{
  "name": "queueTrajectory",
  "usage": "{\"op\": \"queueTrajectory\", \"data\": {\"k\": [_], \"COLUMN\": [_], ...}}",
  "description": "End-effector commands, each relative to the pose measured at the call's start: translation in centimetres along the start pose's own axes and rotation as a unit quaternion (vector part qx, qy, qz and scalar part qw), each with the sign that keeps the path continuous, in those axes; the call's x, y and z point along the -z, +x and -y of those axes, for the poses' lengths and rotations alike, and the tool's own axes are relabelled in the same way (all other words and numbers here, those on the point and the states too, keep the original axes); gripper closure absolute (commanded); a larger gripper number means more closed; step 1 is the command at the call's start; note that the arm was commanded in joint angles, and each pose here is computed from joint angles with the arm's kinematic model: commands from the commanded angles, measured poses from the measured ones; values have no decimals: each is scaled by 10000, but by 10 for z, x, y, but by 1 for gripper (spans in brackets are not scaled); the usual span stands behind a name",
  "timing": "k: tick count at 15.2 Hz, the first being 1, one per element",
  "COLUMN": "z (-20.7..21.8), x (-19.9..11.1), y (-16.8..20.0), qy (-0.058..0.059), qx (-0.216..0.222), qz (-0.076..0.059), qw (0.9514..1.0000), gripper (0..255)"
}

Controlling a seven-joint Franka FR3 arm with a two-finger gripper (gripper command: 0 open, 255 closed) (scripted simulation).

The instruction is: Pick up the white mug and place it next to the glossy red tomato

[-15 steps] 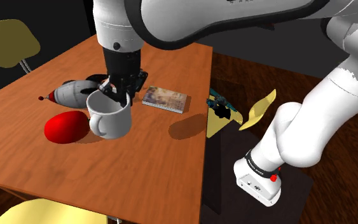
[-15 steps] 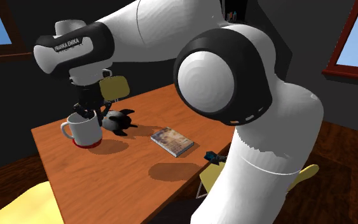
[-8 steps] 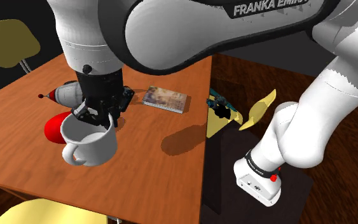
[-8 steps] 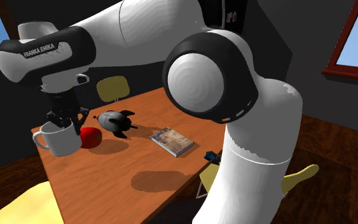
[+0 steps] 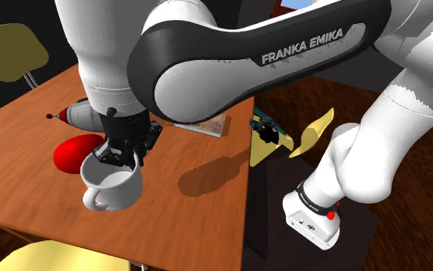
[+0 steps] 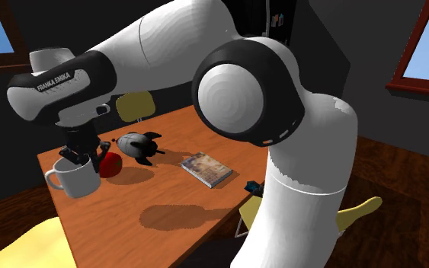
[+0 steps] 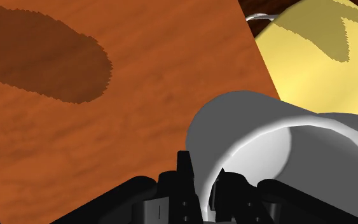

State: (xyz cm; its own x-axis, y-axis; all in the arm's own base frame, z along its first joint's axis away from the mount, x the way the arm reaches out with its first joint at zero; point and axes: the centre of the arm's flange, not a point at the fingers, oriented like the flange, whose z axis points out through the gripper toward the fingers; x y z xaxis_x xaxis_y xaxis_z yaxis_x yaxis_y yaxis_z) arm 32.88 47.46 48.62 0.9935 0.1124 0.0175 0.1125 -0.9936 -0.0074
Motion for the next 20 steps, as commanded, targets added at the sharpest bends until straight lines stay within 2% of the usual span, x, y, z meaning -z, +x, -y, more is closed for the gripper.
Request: {"op": "queueTrajectory", "data": {"k": [1,20], "z": [1,0], "x": [-10,-111], "y": [0,-2], "qy": [4,4], "qx": [0,0], "qz": [-3,-3], "qw": [10000,10000], "gripper": [255,255]}}
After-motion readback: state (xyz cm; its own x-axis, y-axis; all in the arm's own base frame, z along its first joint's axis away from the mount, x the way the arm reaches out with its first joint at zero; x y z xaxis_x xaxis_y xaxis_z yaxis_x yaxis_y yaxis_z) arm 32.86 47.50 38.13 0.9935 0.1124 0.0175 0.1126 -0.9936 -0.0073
